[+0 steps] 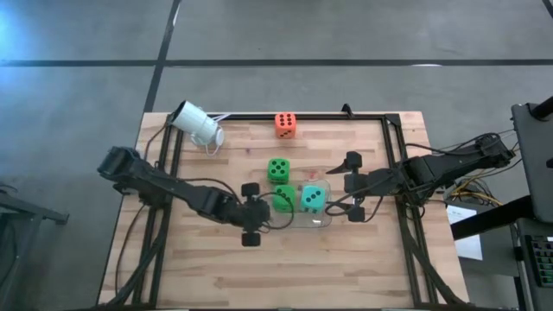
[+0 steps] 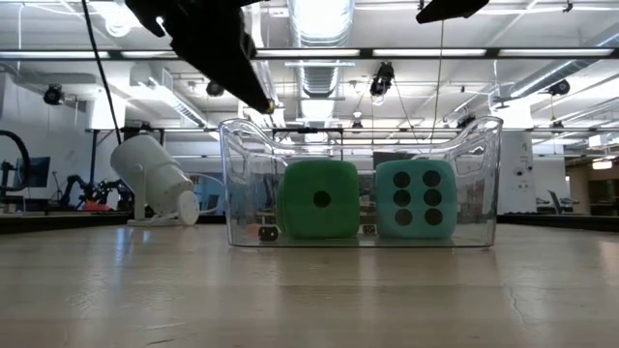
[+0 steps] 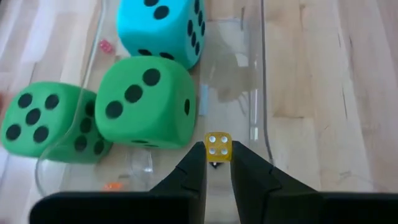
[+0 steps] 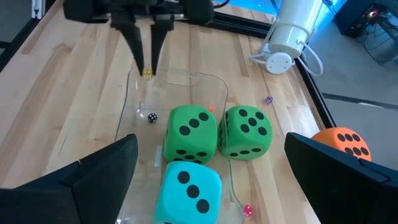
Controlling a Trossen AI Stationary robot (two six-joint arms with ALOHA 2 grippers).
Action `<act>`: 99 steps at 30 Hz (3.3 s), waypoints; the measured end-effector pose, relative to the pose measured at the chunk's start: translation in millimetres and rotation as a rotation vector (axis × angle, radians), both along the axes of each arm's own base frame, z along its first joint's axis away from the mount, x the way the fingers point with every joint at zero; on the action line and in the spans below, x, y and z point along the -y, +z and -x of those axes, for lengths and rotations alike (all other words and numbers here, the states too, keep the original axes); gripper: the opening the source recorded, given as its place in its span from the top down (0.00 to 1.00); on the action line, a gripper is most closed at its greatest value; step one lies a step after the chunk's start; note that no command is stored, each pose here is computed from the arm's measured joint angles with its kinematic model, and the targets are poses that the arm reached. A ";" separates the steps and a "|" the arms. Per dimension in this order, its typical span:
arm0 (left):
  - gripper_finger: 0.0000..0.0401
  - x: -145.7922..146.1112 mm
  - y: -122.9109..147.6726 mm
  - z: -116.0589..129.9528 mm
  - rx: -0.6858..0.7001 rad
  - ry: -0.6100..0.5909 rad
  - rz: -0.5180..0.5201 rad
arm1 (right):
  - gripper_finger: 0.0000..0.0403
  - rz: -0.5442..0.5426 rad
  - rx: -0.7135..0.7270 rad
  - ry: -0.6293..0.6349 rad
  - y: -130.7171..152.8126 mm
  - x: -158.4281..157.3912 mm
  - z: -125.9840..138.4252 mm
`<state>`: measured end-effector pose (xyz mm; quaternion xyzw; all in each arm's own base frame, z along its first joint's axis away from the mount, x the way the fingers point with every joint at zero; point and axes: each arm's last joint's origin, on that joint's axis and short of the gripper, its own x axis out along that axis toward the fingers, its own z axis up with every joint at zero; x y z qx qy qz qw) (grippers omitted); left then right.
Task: Pick & Place Dice
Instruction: Put the small yellow die into the transparent bin
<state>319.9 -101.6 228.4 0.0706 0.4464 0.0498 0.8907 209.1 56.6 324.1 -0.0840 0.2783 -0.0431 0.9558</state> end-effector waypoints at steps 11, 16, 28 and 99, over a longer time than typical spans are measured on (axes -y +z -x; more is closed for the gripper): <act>0.85 -14.5 -7.2 -17.8 -0.014 0.084 0.023 | 0.01 -0.001 0.000 0.000 0.1 0.0 0.0; 0.79 -15.4 -7.5 -18.7 -0.023 0.079 0.097 | 0.01 -0.001 0.000 0.000 0.0 0.0 0.0; 0.64 -16.5 -8.1 -17.9 -0.043 0.052 0.083 | 0.01 -0.001 0.001 -0.001 0.1 0.0 0.0; 0.63 -19.9 -12.7 -7.9 -0.098 0.010 0.152 | 0.01 0.009 -0.001 0.005 0.1 0.0 0.0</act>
